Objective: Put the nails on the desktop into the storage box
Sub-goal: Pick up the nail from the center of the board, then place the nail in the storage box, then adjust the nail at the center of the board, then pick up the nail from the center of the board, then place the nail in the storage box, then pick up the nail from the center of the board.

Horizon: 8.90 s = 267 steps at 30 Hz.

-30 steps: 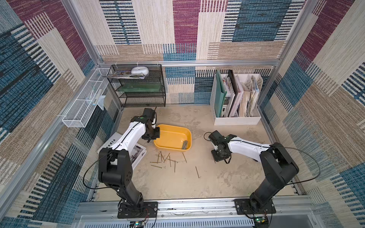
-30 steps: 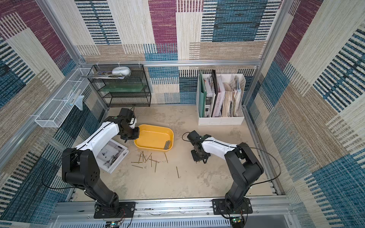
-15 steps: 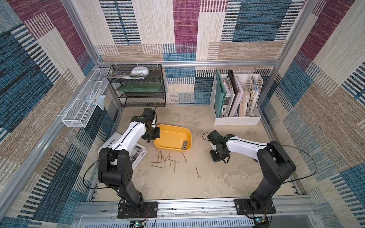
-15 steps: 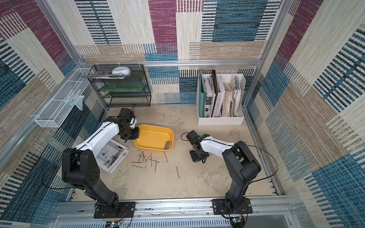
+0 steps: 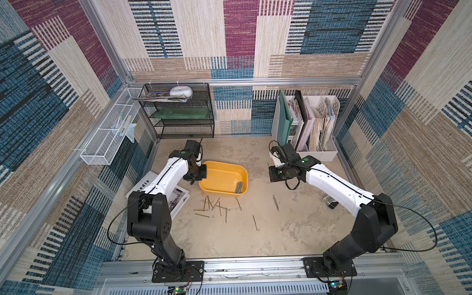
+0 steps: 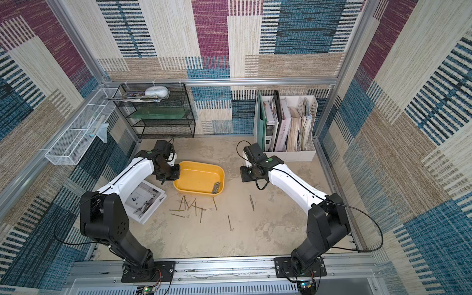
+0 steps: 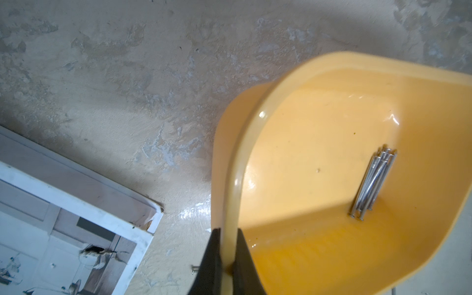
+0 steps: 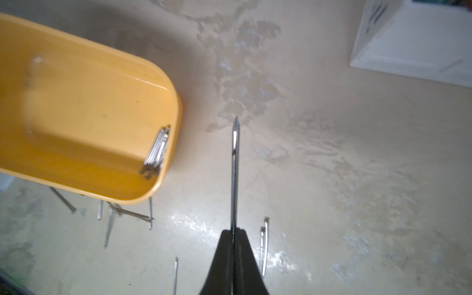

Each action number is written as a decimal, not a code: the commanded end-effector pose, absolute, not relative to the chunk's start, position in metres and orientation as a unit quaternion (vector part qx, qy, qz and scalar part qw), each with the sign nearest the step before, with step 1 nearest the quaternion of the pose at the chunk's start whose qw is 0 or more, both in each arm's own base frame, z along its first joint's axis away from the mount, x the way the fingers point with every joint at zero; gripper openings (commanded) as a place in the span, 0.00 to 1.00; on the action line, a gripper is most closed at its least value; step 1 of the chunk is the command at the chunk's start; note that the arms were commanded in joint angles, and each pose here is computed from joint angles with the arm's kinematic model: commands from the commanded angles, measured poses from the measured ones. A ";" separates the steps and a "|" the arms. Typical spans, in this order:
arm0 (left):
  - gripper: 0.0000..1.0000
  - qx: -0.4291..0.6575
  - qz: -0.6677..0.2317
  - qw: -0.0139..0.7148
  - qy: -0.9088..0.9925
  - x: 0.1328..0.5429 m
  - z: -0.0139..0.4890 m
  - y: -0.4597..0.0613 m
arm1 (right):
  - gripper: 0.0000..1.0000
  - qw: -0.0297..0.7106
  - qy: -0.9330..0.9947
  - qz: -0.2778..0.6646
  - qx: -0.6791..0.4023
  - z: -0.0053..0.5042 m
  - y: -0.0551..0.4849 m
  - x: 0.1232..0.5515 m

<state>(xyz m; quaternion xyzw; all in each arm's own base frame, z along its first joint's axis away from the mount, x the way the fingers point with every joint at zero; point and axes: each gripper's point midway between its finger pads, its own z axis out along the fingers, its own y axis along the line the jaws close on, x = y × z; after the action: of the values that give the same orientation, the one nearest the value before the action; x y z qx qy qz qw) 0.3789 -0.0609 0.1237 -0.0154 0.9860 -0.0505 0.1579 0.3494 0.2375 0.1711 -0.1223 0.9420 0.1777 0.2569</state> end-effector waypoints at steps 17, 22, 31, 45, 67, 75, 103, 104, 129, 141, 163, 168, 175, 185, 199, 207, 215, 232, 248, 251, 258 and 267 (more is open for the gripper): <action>0.00 -0.014 -0.060 0.165 0.984 0.383 0.129 -0.064 | 0.00 0.156 0.881 0.431 -0.120 0.123 0.435 0.364; 0.00 -0.013 -0.060 0.165 0.984 0.383 0.130 -0.064 | 0.00 0.135 0.887 0.430 -0.103 0.102 0.436 0.362; 0.00 -0.014 -0.059 0.165 0.984 0.383 0.129 -0.063 | 0.05 0.111 0.894 0.425 -0.086 0.084 0.431 0.351; 0.00 -0.014 -0.059 0.165 0.984 0.383 0.129 -0.063 | 0.40 0.199 0.942 0.243 -0.122 0.126 0.297 0.310; 0.00 -0.014 -0.060 0.164 0.985 0.383 0.129 -0.063 | 0.31 0.112 0.984 -0.041 -0.134 0.011 0.181 0.284; 0.00 -0.014 -0.060 0.163 0.985 0.383 0.128 -0.063 | 0.00 0.108 0.986 -0.026 -0.121 0.006 0.177 0.283; 0.00 -0.012 -0.065 0.164 0.984 0.383 0.129 -0.065 | 0.34 0.153 0.980 -0.003 -0.123 0.053 0.183 0.292; 0.00 -0.011 -0.065 0.163 0.984 0.383 0.129 -0.065 | 0.34 0.151 0.980 -0.008 -0.126 0.052 0.181 0.292; 0.00 -0.010 -0.069 0.164 0.984 0.383 0.130 -0.067 | 0.37 0.104 0.993 0.050 -0.019 0.021 0.169 0.284; 0.00 -0.010 -0.071 0.162 0.984 0.383 0.130 -0.068 | 0.37 0.106 0.993 0.057 -0.018 0.019 0.169 0.298; 0.00 -0.009 -0.068 0.159 0.985 0.382 0.128 -0.066 | 0.17 0.047 0.997 0.008 -0.068 -0.010 0.155 0.285; 0.00 -0.009 -0.068 0.158 0.985 0.382 0.127 -0.066 | 0.24 0.045 0.996 -0.001 -0.082 -0.010 0.154 0.274; 0.00 -0.009 -0.069 0.157 0.985 0.382 0.127 -0.067 | 0.28 0.045 0.994 -0.013 -0.099 -0.015 0.155 0.262; 0.00 -0.009 -0.071 0.157 0.985 0.382 0.127 -0.068 | 0.28 0.036 0.989 -0.024 -0.138 -0.019 0.162 0.247; 0.00 -0.009 -0.071 0.155 0.985 0.382 0.126 -0.068 | 0.00 0.017 0.992 -0.001 -0.122 -0.031 0.162 0.254; 0.00 -0.008 -0.071 0.155 0.985 0.382 0.126 -0.068 | 0.00 0.120 0.982 0.077 -0.121 0.062 0.198 0.319; 0.00 -0.009 -0.072 0.156 0.985 0.382 0.127 -0.068 | 0.00 0.177 0.934 0.270 -0.151 0.153 0.296 0.344; 0.00 -0.009 -0.072 0.154 0.985 0.382 0.126 -0.068 | 0.00 0.121 0.874 0.465 -0.067 0.125 0.442 0.361; 0.00 -0.008 -0.075 0.154 0.985 0.382 0.127 -0.069 | 0.38 0.185 0.950 0.232 -0.099 0.120 0.316 0.327; 0.00 -0.008 -0.076 0.154 0.985 0.382 0.127 -0.070 | 0.46 0.164 0.978 0.104 -0.073 0.090 0.237 0.294; 0.00 -0.008 -0.077 0.152 0.985 0.382 0.126 -0.070 | 0.63 0.067 0.998 -0.004 -0.002 0.036 0.134 0.209; 0.00 -0.008 -0.083 0.151 0.985 0.382 0.126 -0.072 | 0.71 0.059 0.996 -0.015 0.071 0.040 0.092 0.174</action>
<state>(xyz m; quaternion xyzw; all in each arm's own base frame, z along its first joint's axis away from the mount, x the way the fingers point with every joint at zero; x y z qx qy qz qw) 0.3786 -0.0678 0.1210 -0.0110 0.9869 -0.0695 0.1454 0.1868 0.1038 0.0416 0.0458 0.9961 0.0010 0.0749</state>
